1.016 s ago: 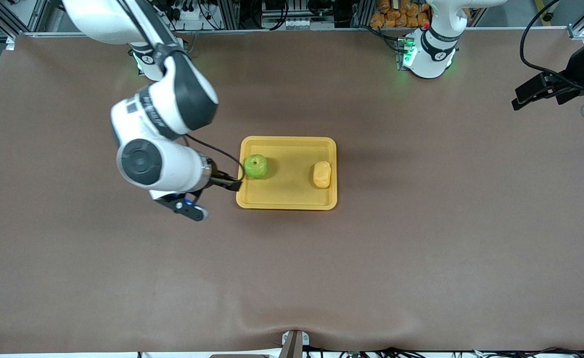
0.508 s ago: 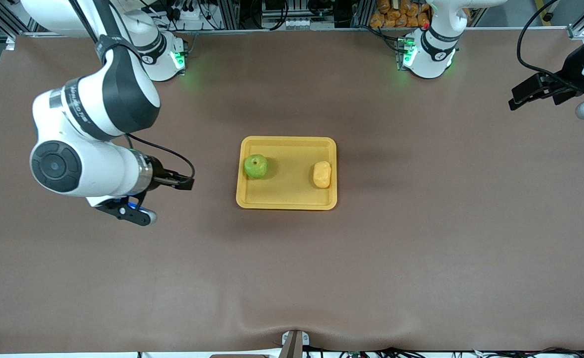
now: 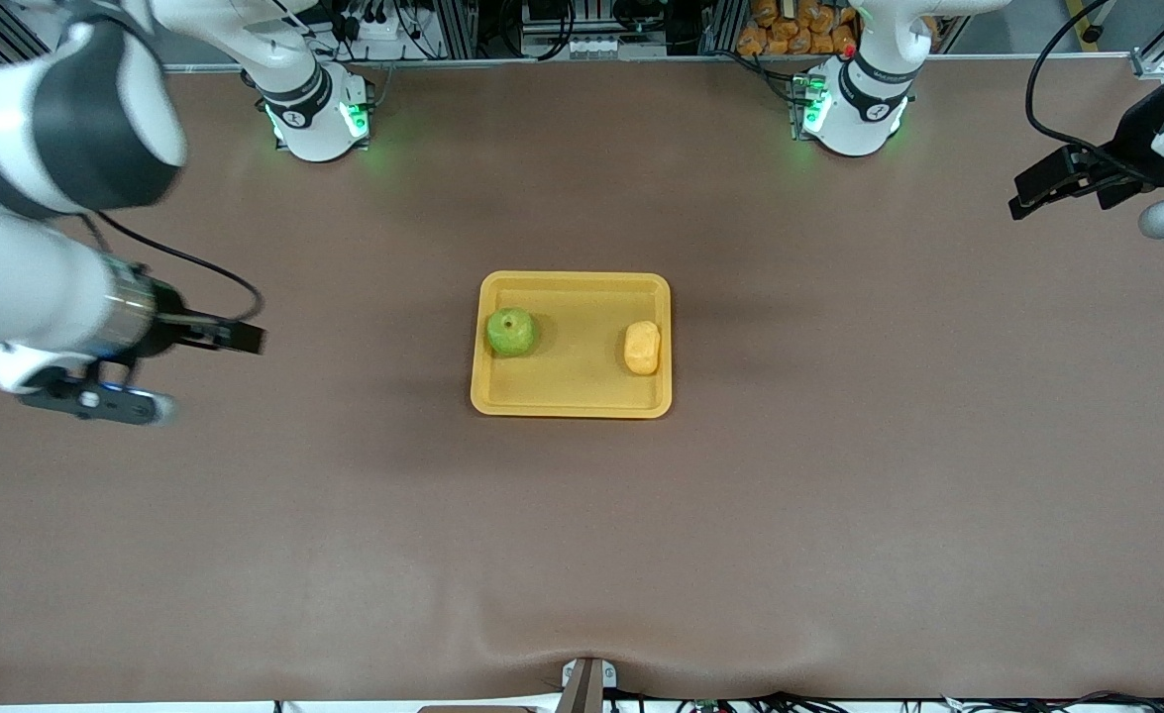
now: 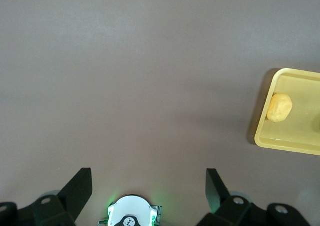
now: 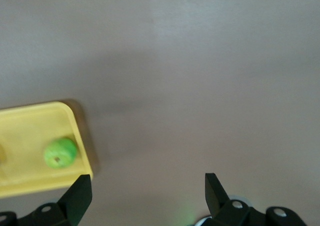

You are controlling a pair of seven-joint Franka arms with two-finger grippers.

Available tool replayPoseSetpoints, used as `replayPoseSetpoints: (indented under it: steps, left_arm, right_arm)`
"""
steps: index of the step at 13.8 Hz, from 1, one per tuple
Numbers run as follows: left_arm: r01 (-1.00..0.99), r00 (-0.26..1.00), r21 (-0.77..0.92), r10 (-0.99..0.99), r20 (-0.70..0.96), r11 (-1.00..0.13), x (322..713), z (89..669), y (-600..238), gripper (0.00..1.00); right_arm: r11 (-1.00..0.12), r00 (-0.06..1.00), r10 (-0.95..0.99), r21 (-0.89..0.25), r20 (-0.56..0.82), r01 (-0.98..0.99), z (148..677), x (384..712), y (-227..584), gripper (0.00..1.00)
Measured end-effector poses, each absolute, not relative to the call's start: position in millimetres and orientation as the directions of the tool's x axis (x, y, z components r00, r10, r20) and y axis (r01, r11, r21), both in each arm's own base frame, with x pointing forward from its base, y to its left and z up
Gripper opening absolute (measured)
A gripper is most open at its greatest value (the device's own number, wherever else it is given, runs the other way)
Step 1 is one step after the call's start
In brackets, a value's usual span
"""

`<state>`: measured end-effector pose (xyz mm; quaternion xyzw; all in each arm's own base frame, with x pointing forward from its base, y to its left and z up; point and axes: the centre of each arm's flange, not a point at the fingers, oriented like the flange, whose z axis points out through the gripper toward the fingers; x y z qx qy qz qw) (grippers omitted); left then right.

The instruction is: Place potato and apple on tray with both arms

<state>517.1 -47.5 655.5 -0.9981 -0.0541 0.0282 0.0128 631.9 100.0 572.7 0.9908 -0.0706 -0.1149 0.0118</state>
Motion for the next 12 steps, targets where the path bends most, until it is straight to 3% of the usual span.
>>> replayPoseSetpoints:
  steps: [7,12]
  left_arm:
    - [0.106,0.993,-0.029,0.108,-0.056,-0.994,517.0,655.2,-48.0,1.00]
    - [0.094,0.994,-0.034,0.096,-0.054,-0.995,516.2,655.5,-54.2,1.00]
  right_arm:
    - [-0.999,0.984,-0.036,-0.030,-0.176,-0.042,653.4,586.9,-2.2,1.00]
    - [-0.998,0.988,-0.048,-0.035,-0.144,-0.054,671.2,545.9,-20.1,1.00]
